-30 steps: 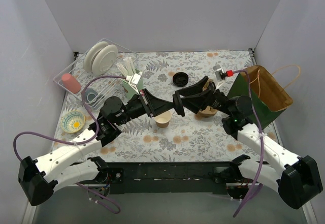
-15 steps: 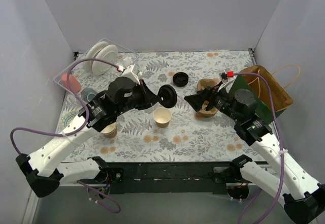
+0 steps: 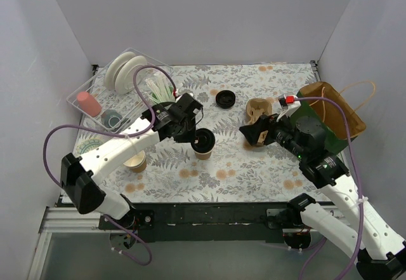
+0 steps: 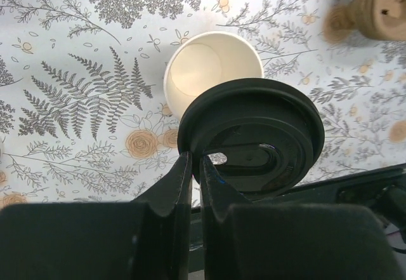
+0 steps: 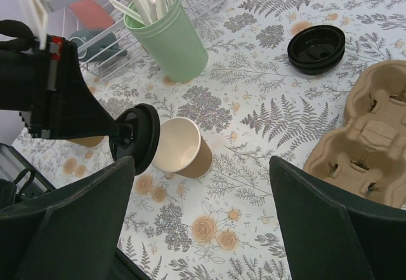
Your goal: Pack the takeout coffee
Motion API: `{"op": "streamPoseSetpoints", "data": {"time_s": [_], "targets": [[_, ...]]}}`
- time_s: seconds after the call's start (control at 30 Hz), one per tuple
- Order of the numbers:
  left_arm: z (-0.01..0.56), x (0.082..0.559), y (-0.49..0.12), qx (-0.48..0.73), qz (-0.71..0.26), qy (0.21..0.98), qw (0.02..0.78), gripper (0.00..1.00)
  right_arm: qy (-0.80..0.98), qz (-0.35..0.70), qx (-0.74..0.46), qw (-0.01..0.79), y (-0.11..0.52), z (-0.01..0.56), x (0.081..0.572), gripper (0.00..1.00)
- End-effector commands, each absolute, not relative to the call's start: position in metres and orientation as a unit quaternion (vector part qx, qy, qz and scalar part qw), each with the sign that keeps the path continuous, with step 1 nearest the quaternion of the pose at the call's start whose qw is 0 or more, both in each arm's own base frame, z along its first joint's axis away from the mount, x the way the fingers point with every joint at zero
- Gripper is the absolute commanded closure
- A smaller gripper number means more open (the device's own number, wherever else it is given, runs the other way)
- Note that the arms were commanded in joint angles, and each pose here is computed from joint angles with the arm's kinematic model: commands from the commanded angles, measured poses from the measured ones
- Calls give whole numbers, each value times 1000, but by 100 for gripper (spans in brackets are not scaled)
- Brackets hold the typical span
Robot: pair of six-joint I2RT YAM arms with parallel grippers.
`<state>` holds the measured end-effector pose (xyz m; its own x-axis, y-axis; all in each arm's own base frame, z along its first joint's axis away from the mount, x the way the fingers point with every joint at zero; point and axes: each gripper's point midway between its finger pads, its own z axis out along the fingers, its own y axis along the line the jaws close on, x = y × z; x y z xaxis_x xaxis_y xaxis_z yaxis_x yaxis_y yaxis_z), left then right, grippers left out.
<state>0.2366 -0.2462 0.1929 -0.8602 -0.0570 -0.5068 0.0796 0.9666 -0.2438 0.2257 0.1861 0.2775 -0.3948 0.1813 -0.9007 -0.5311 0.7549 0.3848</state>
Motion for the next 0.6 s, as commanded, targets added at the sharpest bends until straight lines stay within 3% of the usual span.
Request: {"op": "streamPoseSetpoints", "data": {"time_s": [0.0, 0.57], "targets": [[199, 243, -248, 19, -113, 957, 265, 100, 741, 320, -120, 577, 178, 308, 225, 6], [170, 259, -249, 23, -41, 972, 231, 100, 742, 307, -126, 583, 175, 304, 228, 6]]}}
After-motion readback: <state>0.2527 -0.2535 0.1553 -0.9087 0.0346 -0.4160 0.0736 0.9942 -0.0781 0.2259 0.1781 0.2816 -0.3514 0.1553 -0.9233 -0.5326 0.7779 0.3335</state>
